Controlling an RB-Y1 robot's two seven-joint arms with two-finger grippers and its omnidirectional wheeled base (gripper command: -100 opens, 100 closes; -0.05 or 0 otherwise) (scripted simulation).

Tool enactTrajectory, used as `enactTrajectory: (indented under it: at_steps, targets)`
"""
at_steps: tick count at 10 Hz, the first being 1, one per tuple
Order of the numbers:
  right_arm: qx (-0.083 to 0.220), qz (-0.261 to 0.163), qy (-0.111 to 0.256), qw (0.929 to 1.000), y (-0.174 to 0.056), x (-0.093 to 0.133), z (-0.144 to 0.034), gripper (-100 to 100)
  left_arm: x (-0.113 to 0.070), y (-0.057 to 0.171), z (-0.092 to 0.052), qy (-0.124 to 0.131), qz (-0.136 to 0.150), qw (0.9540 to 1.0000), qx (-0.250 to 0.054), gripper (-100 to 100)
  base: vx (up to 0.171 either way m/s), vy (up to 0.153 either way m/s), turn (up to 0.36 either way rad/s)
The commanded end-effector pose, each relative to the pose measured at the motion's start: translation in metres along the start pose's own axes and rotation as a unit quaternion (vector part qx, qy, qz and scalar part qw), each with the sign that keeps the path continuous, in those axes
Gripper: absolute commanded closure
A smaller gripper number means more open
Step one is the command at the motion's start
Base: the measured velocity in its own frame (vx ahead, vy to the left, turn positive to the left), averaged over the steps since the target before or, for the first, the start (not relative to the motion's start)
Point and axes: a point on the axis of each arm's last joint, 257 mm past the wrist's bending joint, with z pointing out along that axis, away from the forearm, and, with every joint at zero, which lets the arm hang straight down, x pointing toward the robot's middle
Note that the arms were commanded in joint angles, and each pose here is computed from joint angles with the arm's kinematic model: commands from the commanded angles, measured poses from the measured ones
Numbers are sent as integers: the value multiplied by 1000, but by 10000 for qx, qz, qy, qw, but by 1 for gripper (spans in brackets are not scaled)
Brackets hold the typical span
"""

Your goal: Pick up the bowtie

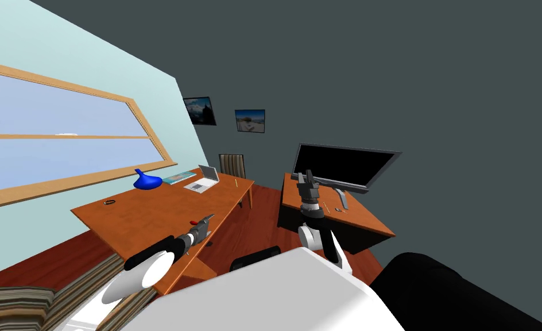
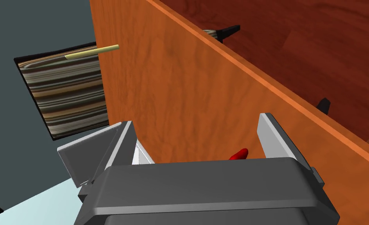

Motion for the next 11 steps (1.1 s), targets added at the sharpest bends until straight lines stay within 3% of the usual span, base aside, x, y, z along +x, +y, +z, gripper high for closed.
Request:
enactTrajectory:
  at_steps: [1,3,4,5,6,8,9,11]
  targets:
    - [0,0,0,10000,0,0,0,0,-6,17,0,18,-20,9996,-278,-100,50,28,-123]
    - [0,0,0,10000,0,0,0,0,-28,64,-6,-43,-82,9952,-972,-100,62,48,-281]
    - [0,0,0,10000,0,0,0,0,-27,69,-7,-22,-89,9943,-1066,-100,72,50,-92]
    - [1,-1,0,10000,0,0,0,0,-39,91,-13,-68,-125,9901,-1396,-100,75,44,-166]
    - [0,0,0,10000,0,0,0,0,-38,93,-13,-57,-127,9896,-1433,-100,60,41,-112]
    - [0,0,0,10000,0,0,0,0,-60,132,-29,-151,-197,9786,-2041,-100,86,55,-243]
    - [0,-1,0,10000,0,0,0,0,-60,136,-30,-148,-212,9772,-2106,-100,63,61,-106]
    - [0,-1,0,10000,0,0,0,0,-81,173,-51,-262,-300,9626,-2680,-100,73,74,-211]
